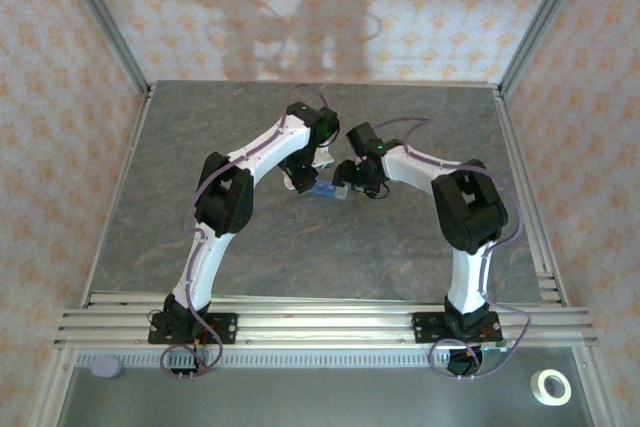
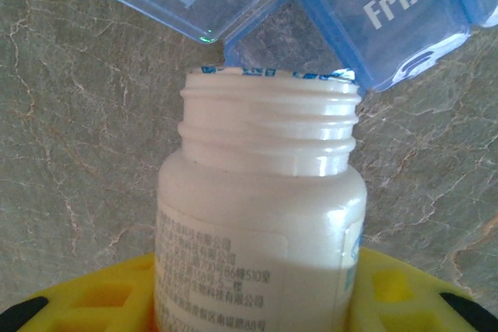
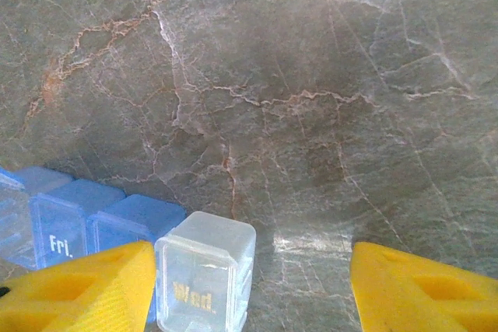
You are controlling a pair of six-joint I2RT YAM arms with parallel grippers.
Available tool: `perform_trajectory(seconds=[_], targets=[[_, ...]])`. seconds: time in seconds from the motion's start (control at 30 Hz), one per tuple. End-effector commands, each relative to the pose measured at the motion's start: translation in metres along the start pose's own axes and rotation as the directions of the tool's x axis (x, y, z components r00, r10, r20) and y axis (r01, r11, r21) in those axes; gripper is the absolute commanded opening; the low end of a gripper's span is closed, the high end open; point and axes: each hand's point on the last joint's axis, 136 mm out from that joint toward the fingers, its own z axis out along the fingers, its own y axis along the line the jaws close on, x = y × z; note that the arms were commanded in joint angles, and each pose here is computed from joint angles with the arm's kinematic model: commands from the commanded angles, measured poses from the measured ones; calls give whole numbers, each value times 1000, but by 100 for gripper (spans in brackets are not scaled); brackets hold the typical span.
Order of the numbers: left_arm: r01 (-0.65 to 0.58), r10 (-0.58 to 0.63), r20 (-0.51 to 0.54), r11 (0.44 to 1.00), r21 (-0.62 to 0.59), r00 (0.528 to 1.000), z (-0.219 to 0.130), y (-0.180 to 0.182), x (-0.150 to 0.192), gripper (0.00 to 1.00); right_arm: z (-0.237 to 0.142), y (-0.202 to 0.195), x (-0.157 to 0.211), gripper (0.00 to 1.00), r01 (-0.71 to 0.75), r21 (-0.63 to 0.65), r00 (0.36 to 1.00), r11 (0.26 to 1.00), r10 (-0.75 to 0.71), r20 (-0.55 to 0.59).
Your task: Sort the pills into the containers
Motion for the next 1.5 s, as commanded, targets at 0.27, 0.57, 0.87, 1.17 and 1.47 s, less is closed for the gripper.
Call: perform_trajectory(seconds=[0.27,0.57,0.87,1.17,1.47], targets=[[-38,36,-116,999,-17,993,20,-4,15,0,9,6,-2,67,-3,8,1000,1000,3,-12],[-42,38,-137,999,-31,990,25,-2,17,0,9,5,-1,67,-2,10,1000,1000,2,-14],[-23,19,-71,998,-61,997,4,5,10,0,10,5,-1,67,-2,12,1000,1000,2,-15],[-20,12,-64,991,-132,998,-9,17,13,0,11,4,0,67,-1,14,1000,1000,1,-20],[-20,12,-63,992,-124,998,-7,17,12,0,11,4,-1,67,0,16,1000,1000,0,-20]])
